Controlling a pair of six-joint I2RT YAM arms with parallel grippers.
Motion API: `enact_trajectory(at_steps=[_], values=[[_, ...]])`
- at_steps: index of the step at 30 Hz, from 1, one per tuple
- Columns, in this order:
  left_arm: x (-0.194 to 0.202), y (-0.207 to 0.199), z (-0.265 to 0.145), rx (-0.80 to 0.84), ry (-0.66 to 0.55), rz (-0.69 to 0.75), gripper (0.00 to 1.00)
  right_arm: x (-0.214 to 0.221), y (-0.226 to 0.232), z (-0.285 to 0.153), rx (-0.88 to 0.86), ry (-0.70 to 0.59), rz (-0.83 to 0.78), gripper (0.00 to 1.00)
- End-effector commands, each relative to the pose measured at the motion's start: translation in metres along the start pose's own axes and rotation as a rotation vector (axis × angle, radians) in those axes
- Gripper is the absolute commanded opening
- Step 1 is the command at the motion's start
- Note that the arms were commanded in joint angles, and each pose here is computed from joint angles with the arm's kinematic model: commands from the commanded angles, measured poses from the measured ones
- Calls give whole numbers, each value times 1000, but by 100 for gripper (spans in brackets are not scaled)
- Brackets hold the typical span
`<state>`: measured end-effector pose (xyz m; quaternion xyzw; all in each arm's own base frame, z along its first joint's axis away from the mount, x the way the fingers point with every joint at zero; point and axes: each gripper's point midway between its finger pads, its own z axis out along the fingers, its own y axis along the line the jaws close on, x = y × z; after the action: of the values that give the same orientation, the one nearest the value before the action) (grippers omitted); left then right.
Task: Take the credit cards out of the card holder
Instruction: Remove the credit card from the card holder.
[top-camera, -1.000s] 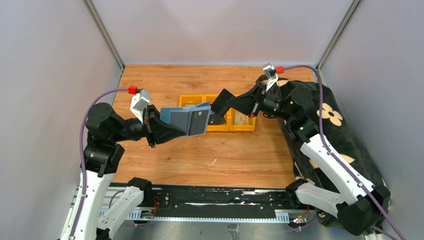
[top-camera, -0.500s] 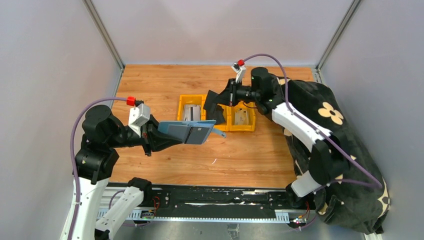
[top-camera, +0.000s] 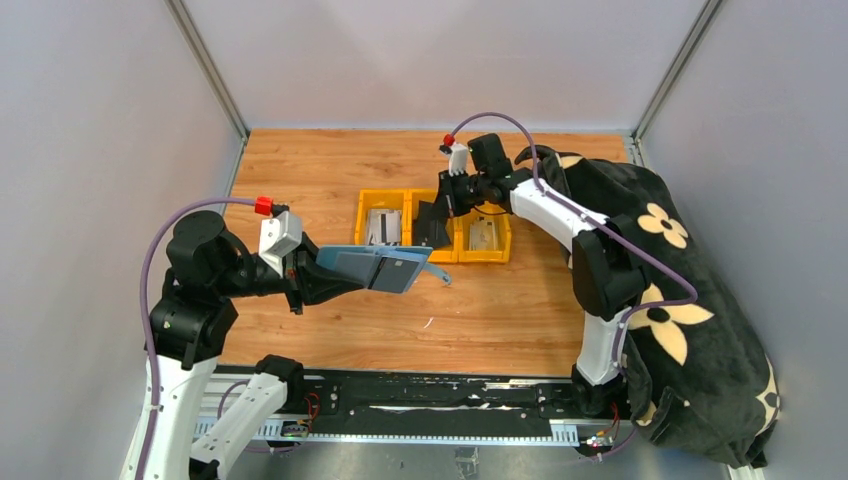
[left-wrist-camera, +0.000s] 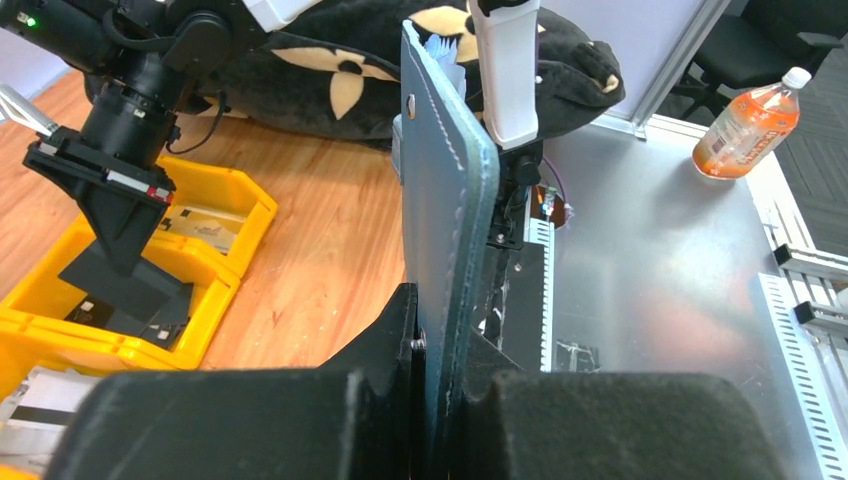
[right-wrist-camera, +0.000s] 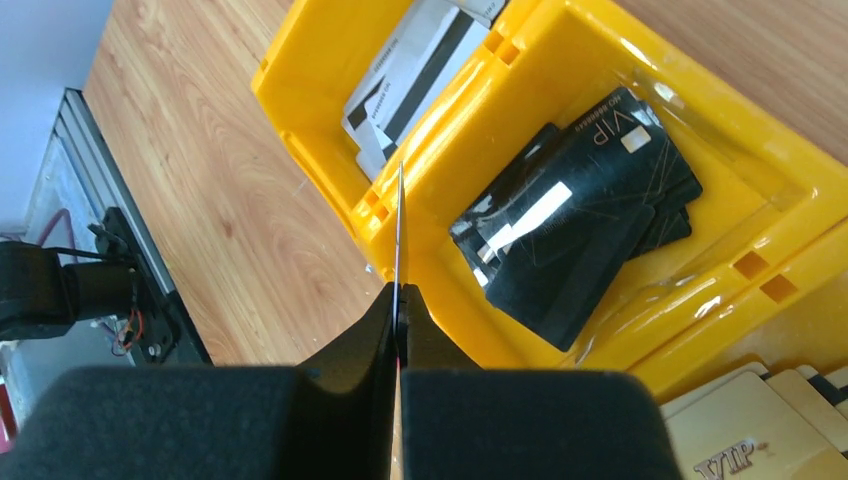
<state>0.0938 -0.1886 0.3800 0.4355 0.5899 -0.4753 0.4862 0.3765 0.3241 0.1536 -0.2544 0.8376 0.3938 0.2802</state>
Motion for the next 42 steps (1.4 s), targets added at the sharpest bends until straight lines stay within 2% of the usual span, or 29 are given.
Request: enact_trajectory(at_steps=[1, 3, 4, 6, 8, 11, 14, 18, 22, 26, 27, 29, 31, 37, 42], values=[[-6, -5, -2, 4, -12, 46, 0, 1, -14, -3, 36, 31, -29, 0], [-7, -5, -2, 5, -12, 47, 0, 4, -18, 2, 43, 44, -15, 1], [-7, -5, -2, 5, -12, 46, 0, 4, -21, 4, 48, 48, -7, 5], [-6, -4, -2, 3, -12, 41, 0, 3, -25, 7, 63, 49, 4, 22], [-5, -4, -2, 1, -10, 31, 0, -5, -26, 6, 89, 31, 3, 32], [-7, -4, -2, -10, -23, 16, 0, -21, -20, -4, 110, -19, -12, 42], [-15, 0, 0, -34, -69, -4, 0, -41, -8, -21, 132, -97, -28, 47], [-26, 13, 4, -89, -147, -75, 0, -71, 33, -52, 50, -251, -39, 56], [-37, 36, 6, -180, -225, -140, 0, -88, 99, -92, -178, -411, -55, 72], [-58, 60, 3, -289, -299, -152, 0, -73, 162, -133, -398, -511, -143, 74], [-62, 64, 2, -313, -312, -154, 0, -64, 166, -136, -423, -511, -126, 74], [-67, 71, 3, -325, -334, -190, 0, -58, 191, -159, -507, -589, -189, 75], [-68, 73, 6, -309, -362, -253, 0, -47, 210, -170, -583, -615, -232, 76], [-71, 74, 10, -267, -405, -319, 0, -24, 256, -184, -804, -593, -332, 76], [-72, 76, 12, -257, -404, -333, 0, -30, 274, -192, -890, -650, -325, 77]])
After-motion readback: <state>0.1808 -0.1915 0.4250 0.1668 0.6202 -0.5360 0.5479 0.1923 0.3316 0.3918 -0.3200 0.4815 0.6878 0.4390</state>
